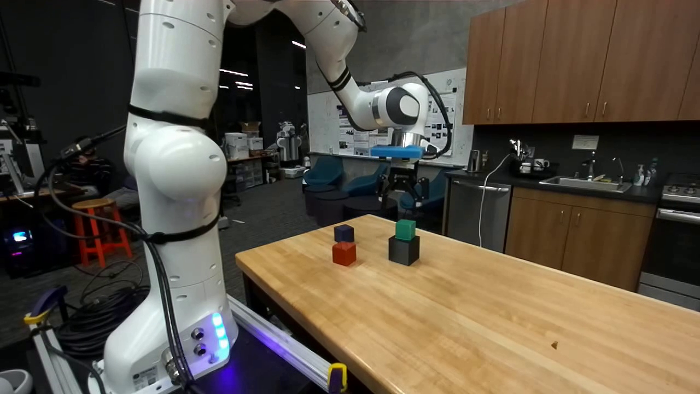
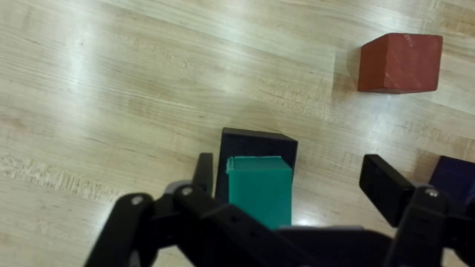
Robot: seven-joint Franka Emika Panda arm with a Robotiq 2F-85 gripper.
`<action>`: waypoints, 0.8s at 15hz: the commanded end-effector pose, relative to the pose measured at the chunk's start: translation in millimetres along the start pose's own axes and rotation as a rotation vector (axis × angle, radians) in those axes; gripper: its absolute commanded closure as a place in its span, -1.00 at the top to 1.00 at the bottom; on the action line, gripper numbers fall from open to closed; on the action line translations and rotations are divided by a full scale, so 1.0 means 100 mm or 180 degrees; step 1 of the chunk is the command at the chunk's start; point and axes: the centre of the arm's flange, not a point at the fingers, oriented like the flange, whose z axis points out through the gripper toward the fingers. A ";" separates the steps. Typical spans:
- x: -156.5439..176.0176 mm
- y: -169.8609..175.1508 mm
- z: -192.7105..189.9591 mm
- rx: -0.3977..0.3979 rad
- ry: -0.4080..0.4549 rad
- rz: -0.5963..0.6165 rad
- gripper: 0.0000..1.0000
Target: Use the green block to knock off the purple block, then put the green block on the black block
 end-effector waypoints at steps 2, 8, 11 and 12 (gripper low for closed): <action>-0.44 -0.38 -0.24 0.0022 0.0234 0.0343 1.00; -0.84 -0.64 -0.45 -0.0018 0.0394 0.0493 1.00; -1.12 -0.70 -0.52 -0.0006 0.0449 0.0496 1.00; -1.22 -0.73 -0.52 0.0010 0.0467 0.0469 1.00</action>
